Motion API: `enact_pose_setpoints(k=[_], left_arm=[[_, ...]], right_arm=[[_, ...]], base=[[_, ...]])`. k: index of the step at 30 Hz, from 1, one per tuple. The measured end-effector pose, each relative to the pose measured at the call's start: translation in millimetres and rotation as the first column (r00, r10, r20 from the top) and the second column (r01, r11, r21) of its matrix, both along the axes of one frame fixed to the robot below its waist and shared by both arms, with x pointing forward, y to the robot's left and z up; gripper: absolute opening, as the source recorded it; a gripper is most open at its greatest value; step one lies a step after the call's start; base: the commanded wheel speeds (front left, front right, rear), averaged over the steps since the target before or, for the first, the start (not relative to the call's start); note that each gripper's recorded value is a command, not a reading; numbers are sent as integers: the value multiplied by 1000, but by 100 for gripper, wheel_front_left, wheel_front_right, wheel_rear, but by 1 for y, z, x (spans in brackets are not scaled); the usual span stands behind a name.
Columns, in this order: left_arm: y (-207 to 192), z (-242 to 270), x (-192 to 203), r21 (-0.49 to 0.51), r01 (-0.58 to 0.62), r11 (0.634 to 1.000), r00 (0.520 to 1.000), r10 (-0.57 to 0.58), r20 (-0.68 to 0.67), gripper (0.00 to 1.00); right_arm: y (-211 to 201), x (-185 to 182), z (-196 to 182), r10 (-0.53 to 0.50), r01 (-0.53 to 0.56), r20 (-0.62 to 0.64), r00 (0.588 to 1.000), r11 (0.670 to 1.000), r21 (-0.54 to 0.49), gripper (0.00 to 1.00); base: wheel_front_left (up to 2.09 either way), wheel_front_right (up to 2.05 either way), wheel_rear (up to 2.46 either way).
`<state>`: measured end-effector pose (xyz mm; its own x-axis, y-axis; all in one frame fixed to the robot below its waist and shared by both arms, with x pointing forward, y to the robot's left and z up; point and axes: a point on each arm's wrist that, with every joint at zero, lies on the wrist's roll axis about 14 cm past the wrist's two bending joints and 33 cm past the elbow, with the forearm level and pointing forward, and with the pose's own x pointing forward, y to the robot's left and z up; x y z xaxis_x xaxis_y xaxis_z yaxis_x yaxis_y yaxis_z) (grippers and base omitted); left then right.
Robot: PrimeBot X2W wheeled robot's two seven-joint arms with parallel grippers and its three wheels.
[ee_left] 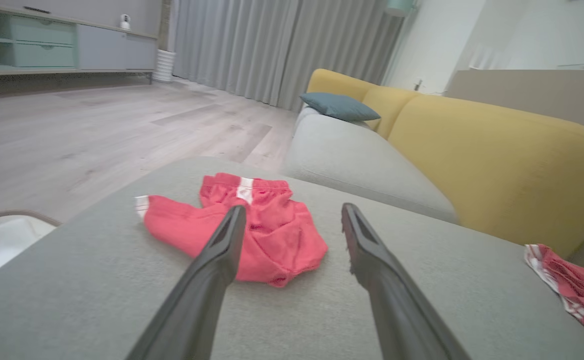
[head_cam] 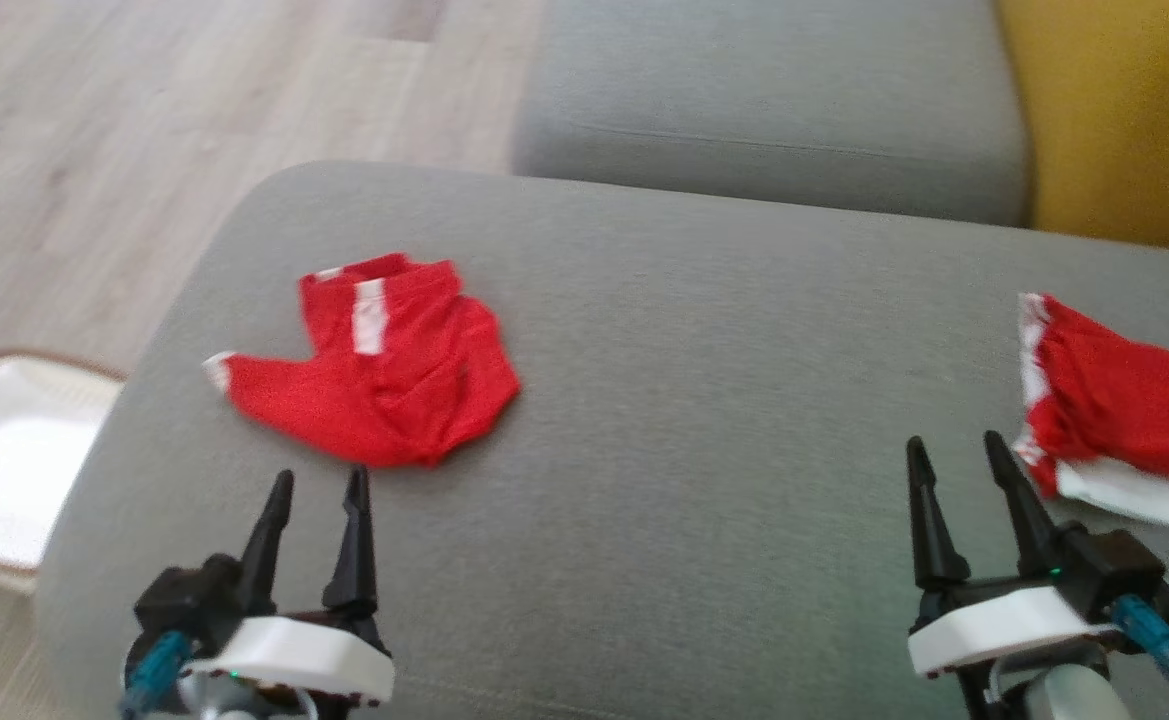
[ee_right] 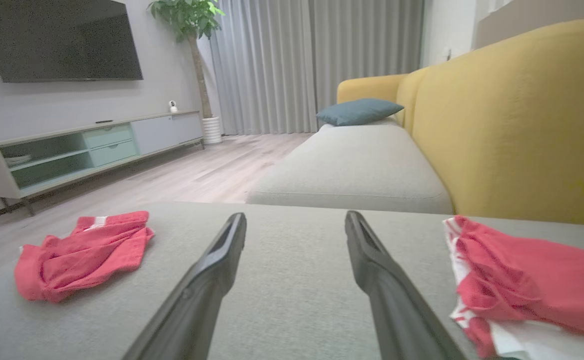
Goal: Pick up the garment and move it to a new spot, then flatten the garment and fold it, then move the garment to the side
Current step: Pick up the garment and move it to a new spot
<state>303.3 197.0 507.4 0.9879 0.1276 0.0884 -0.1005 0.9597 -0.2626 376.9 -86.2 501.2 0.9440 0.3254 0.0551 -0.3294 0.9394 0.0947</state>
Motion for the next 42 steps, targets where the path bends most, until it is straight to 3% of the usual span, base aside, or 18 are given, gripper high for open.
enact_pose_setpoints(k=[10,15,24,31,36,41,42], left_arm=[[59,-1,-40,8,-203,979,979,202,3,100],[73,-3,-52,15,-252,968,968,252,0,100],[80,-4,-37,60,-250,966,967,252,-28,100],[99,16,34,181,-198,963,979,203,-8,100],[114,-24,83,238,-85,967,962,141,-232,100],[121,-85,108,213,22,977,841,97,-533,100],[121,-85,108,213,22,977,841,97,-533,100]], right_arm=[[75,-2,-6,221,-221,-27,975,975,7,100],[91,-2,-8,263,-263,-34,964,965,13,100],[83,11,-23,239,-238,-70,969,971,14,100],[58,61,-13,138,-139,-10,990,990,-22,100],[36,88,-17,67,-67,-9,998,996,-62,100],[24,103,-25,32,-34,-25,999,996,-84,100],[24,103,-25,32,-34,-25,999,996,-84,100]], base=[[0,0,0],[0,0,0],[0,0,0],[0,0,0],[0,0,0],[0,0,0],[0,0,0]])
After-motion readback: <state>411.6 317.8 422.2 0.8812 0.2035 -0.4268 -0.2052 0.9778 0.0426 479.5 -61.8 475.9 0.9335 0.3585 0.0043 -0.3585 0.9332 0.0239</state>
